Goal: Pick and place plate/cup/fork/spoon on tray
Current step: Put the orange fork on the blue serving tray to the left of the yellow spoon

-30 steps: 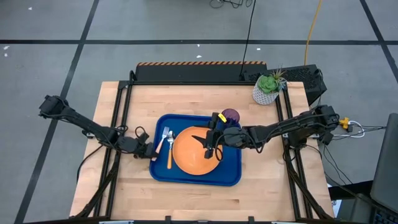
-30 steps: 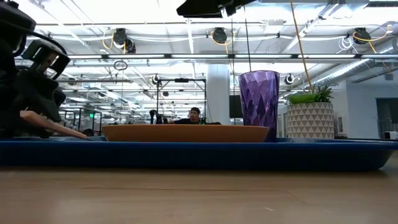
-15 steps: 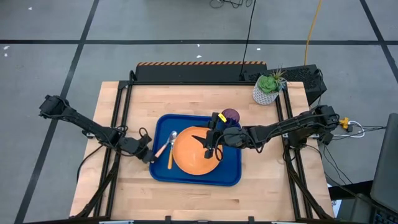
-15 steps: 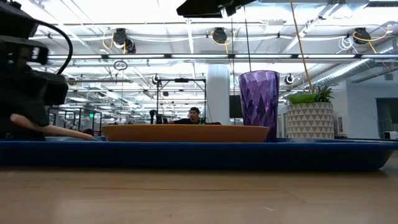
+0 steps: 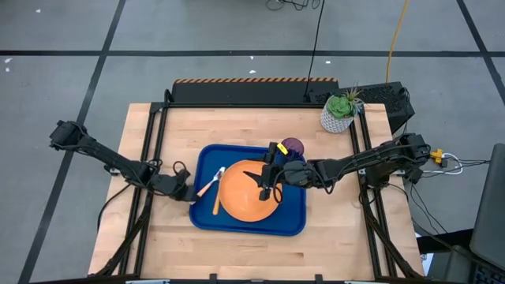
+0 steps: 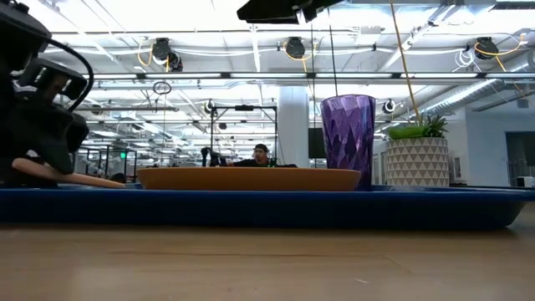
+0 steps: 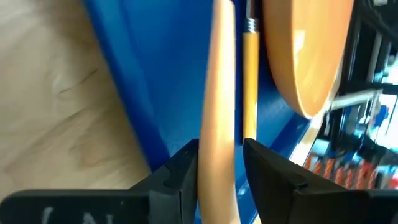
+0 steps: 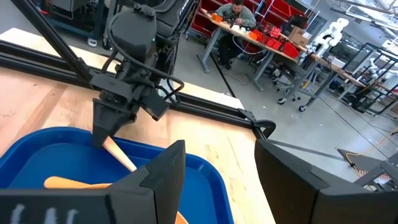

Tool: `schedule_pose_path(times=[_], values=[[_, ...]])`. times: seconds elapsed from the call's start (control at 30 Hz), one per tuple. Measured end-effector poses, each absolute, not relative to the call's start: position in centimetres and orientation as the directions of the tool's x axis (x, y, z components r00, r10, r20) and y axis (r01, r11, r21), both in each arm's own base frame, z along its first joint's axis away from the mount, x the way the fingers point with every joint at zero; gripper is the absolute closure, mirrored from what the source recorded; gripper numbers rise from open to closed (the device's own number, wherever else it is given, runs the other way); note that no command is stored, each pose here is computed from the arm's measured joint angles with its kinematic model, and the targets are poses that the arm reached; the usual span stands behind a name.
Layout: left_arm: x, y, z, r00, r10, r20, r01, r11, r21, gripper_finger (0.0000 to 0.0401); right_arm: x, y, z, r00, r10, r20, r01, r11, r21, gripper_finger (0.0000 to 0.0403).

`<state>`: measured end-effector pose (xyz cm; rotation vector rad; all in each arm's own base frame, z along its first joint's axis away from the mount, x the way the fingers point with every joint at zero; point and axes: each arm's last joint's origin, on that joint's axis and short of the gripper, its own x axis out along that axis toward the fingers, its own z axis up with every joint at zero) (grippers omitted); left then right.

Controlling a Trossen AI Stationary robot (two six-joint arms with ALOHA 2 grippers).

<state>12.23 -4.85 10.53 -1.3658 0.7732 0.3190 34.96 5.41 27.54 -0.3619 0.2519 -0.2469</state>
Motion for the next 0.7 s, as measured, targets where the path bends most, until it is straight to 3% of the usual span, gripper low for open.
schedule_pose_path(times=[0.27, 0.33, 0.53, 0.7], values=[[12.6, -4.9, 10.9, 0.761, -0.192, -0.620, -0.579, 0.229, -0.782, 0.0287, 35.0, 5.4, 27.5, 0.939, -0.281, -0.200, 0.191, 0.906, -0.378, 0.0218], [12.7, -4.8, 11.2, 0.766, -0.164, -0.621, -0.563, 0.294, -0.772, 0.0279, 35.0, 5.4, 27.5, 0.938, -0.281, -0.202, 0.190, 0.906, -0.379, 0.0218], [13.4, -4.9, 12.2, 0.814, -0.123, -0.568, -0.390, 0.609, -0.690, 0.0270, 34.9, 5.4, 27.5, 0.937, -0.282, -0.205, 0.189, 0.905, -0.380, 0.0218], [13.3, -4.9, 12.1, 0.807, -0.131, -0.576, -0.357, 0.669, -0.652, 0.0270, 35.0, 5.2, 27.5, 0.936, -0.287, -0.204, 0.195, 0.905, -0.379, 0.0218]])
